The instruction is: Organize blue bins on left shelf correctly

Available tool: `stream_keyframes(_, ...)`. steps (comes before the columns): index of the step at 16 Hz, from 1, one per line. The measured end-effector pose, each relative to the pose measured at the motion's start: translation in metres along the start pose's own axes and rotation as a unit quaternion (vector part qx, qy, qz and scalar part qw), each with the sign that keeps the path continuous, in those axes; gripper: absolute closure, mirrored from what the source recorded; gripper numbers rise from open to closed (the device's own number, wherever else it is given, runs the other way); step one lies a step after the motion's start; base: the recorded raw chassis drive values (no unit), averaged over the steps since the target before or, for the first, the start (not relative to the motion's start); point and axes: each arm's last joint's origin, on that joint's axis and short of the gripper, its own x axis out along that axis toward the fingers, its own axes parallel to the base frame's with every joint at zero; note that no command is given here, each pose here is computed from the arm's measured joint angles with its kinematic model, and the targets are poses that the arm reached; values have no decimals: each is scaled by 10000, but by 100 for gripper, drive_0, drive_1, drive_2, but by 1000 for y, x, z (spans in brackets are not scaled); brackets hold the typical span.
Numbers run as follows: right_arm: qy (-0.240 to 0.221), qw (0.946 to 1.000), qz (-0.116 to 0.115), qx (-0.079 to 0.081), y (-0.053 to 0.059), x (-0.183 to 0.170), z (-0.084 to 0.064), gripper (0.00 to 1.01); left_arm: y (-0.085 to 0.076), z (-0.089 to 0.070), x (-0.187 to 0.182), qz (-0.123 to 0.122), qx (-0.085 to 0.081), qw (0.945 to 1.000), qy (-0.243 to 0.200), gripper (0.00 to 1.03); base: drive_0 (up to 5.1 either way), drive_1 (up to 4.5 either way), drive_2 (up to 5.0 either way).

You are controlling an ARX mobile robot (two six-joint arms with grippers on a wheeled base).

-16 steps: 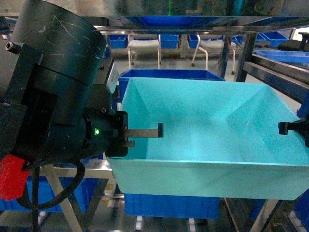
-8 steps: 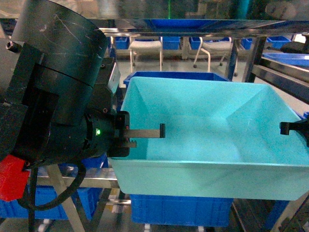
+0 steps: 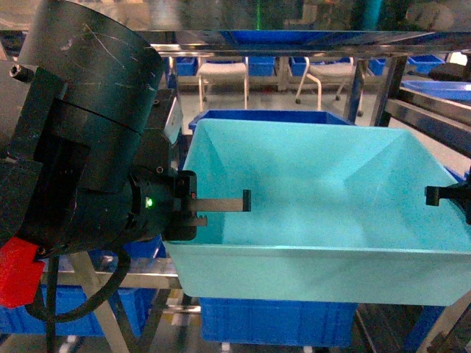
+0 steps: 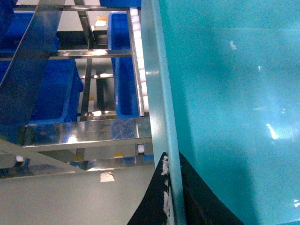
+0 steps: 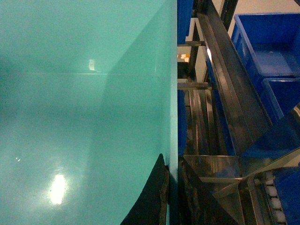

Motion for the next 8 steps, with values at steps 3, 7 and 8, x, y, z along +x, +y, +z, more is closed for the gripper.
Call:
stream_keyframes(3,-6,10000,0,0,0,0,0,99,0,0,0,-2,1,10000,-2,101,0,0,0)
stream_keyframes(7,8,10000,-1,0,0,0,0,99,0,0,0,0,-1,10000,6,101,6,124,-112)
stream_keyframes(8,-4,10000,0,0,0,0,0,99,0,0,0,1,0,10000,2,101,8,166,-150)
